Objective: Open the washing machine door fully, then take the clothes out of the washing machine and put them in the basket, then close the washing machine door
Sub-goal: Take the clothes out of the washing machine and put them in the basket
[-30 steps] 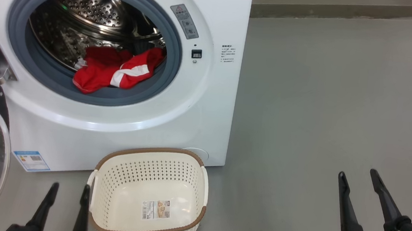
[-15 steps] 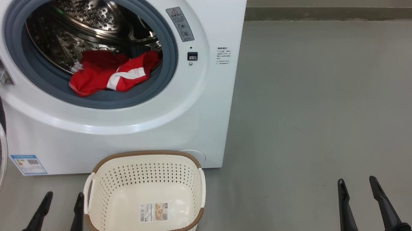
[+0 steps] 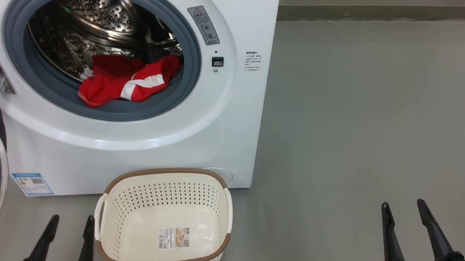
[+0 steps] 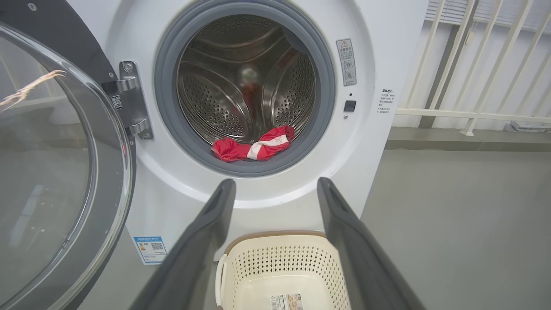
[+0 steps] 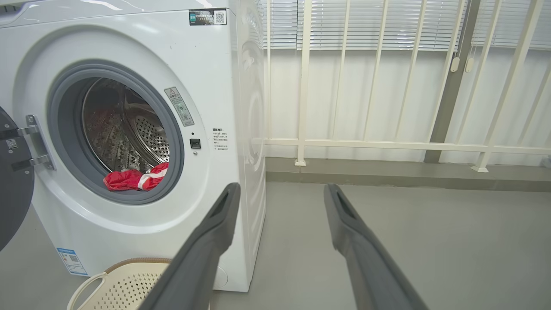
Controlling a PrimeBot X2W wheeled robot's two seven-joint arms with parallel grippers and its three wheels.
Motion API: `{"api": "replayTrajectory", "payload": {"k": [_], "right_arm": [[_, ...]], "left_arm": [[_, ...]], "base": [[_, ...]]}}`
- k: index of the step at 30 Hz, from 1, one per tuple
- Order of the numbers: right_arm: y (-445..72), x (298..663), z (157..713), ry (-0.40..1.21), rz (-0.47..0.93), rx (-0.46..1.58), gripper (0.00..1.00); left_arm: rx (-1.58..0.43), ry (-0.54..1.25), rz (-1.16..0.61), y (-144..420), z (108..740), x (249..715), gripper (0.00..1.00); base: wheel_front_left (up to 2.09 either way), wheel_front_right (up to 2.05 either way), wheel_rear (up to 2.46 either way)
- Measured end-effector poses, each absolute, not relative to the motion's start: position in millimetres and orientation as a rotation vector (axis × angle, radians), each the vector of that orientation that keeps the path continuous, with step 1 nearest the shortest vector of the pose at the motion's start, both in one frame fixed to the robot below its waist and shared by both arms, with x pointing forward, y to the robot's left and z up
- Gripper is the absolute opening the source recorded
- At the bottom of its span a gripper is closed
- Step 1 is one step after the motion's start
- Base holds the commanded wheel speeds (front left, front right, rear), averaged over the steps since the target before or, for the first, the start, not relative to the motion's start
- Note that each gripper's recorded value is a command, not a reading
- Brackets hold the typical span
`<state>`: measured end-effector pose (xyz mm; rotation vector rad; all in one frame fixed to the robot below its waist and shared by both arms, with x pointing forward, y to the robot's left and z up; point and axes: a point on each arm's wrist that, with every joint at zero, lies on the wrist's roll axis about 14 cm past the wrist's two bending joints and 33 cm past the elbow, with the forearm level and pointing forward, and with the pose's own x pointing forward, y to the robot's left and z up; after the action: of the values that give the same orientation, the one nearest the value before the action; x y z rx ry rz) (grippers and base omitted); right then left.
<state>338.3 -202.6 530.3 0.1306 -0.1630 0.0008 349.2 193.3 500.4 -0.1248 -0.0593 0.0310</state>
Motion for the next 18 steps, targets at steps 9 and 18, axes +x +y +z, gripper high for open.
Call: {"api": "replayTrajectory", "payload": {"k": [9,18], "right_arm": [[-202.0,339.5,527.8,-0.154,0.006,0.127,1.00],[-200.7,339.6,525.0,-0.145,0.009,0.128,1.00]], "left_arm": [[-0.163,-0.087,0.052,198.2,507.6,348.8,1.00],[-0.136,-0.077,0.063,201.8,504.8,349.0,1.00]], "base": [[0.00,0.00,0.00],[0.49,-0.49,0.00]]}}
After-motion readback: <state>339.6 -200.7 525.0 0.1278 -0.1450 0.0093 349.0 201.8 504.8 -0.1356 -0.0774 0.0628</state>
